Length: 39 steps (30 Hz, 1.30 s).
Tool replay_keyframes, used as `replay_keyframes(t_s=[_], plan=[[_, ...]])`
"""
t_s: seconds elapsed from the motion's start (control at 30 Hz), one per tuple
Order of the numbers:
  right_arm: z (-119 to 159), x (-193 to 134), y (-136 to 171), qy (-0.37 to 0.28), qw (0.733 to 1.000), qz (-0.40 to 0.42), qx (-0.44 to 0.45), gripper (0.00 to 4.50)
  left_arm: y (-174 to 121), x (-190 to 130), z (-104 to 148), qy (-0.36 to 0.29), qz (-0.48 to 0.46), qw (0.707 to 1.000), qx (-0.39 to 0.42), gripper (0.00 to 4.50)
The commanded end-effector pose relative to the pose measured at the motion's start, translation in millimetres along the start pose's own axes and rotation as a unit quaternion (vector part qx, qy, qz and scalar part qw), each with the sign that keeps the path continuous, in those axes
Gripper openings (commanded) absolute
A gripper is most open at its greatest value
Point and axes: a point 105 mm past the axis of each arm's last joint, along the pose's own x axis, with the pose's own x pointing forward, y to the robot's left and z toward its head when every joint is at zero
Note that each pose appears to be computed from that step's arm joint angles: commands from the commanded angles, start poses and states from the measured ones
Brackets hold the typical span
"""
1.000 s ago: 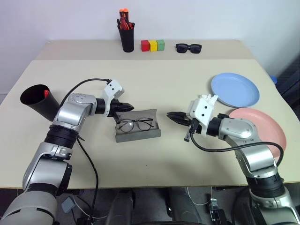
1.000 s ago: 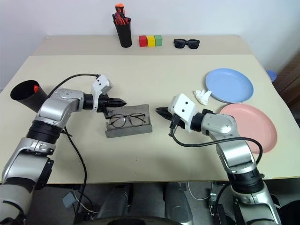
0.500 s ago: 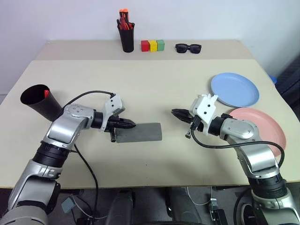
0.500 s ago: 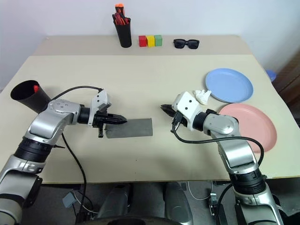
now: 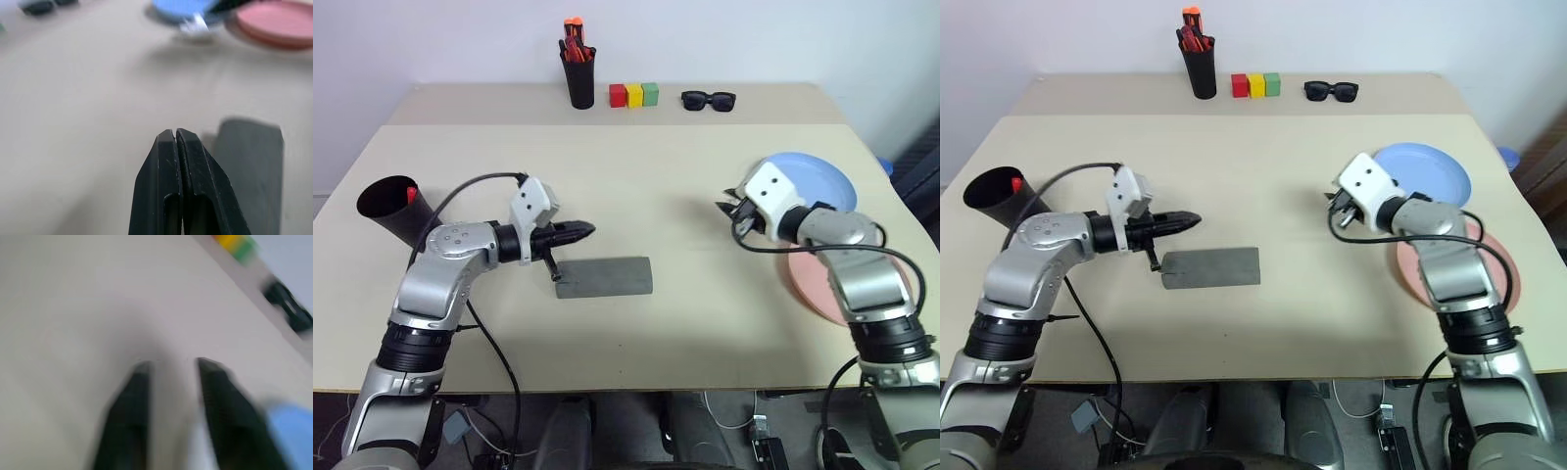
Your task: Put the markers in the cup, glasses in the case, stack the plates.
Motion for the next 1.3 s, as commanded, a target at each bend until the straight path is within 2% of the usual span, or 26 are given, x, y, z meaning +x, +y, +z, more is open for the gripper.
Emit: replay_keyframes(t_s=[0.03,0.23,0.53,0.63,0.77,0.87,1.0,1.1,1.17,1.3], plan=[[-13,-2,-32,0.036,0.997,-0.051,-0.049,2.87,-5,-6,5,-0.008,0.016,1.000,0.006,0.00],[-48,-6,-62,0.112,0.990,-0.058,-0.065,2.87,-10,-12,0,-0.003,0.031,1.000,-0.007,0.00],[-82,13,-54,0.158,0.985,-0.023,-0.061,2.87,-13,-9,1,-0.007,0.033,0.999,-0.011,0.00],[-84,14,-56,0.161,0.984,-0.030,-0.064,2.01,-12,-9,0,-0.008,0.038,0.999,-0.015,0.00],[-76,12,-60,0.147,0.985,-0.043,-0.080,0.05,-14,-10,-2,-0.008,0.041,0.999,-0.018,0.00],[-64,5,-69,0.133,0.982,-0.066,-0.121,0.05,-15,-7,-3,-0.011,0.040,0.999,-0.020,0.00],[-29,-21,-86,0.088,0.980,-0.105,-0.141,0.05,-9,-1,-2,-0.016,0.044,0.999,-0.017,0.00],[-15,-59,-79,0.069,0.985,-0.085,-0.133,0.05,-1,1,-4,-0.017,0.056,0.998,-0.020,0.00],[-17,-85,-65,0.078,0.988,-0.055,-0.124,0.05,3,3,-5,-0.020,0.058,0.998,-0.026,0.00],[-39,-130,-32,0.135,0.985,0.017,-0.104,0.05,-2,13,-3,-0.026,0.027,0.999,-0.023,0.00]])
